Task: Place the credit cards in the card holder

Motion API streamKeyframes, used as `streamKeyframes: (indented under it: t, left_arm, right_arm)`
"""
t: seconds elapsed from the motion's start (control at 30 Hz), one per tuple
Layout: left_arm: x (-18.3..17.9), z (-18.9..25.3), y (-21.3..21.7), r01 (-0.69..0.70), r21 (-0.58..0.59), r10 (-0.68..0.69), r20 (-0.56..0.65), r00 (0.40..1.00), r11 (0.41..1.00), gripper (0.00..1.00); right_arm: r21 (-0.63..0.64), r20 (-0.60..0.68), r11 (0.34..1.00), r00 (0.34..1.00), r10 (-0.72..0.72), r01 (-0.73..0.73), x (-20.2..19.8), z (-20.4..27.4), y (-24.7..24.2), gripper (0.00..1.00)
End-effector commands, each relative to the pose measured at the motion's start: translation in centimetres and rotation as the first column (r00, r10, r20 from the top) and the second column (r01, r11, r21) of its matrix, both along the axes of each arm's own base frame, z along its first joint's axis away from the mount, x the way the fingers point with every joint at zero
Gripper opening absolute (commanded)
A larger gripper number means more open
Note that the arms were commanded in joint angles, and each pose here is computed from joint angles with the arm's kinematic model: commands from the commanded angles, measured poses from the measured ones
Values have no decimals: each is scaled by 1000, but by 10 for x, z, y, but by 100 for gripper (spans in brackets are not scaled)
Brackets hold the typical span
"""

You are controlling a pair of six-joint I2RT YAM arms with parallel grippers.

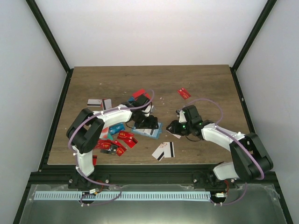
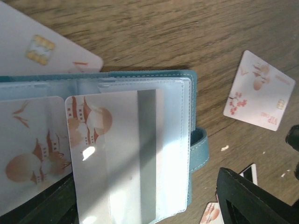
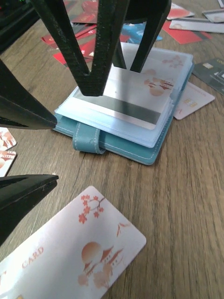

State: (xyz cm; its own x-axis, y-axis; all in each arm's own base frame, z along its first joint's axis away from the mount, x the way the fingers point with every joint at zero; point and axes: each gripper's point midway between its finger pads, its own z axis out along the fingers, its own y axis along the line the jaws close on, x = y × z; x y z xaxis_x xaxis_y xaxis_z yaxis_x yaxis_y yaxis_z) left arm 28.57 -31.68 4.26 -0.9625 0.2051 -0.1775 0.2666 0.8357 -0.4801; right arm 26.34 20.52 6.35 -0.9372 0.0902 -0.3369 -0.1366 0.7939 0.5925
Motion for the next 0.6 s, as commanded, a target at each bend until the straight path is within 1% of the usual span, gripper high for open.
streamKeyframes:
  t: [0.0,0.17,0.2,0.27,0.33,0.4,0.47,0.53,0.57]
  left_arm:
    - [7,16,13,-9,75,4,67,998,997,78]
    - [11,25,22,-27,114,14,116,993,993,78]
    - [12,26,24,-28,119,13,124,992,993,80]
    - [10,28,24,-20,115,6,125,992,993,88]
    - [7,26,20,0,99,-11,112,994,995,91]
    - [5,23,21,6,111,-19,110,994,994,93]
    - [5,20,19,13,97,-24,112,993,995,100]
    - [1,19,13,34,74,-41,86,995,997,100]
    - [2,21,12,31,67,-37,95,995,997,100]
  right_arm:
    - [105,6,994,999,40,-41,-5,10,16,29]
    - [139,-6,989,998,55,-53,-6,9,23,29]
    - [140,-9,989,998,55,-54,-7,8,24,29]
    - [142,-9,988,998,56,-54,-6,7,25,28]
    - [141,-12,989,999,53,-51,-5,6,25,28]
    - [141,-15,989,999,51,-48,-4,5,26,28]
    - [143,-17,989,999,52,-49,-4,5,27,28]
    - [142,-20,989,998,53,-49,-4,4,28,28]
    - [142,-20,989,998,53,-49,-3,3,28,28]
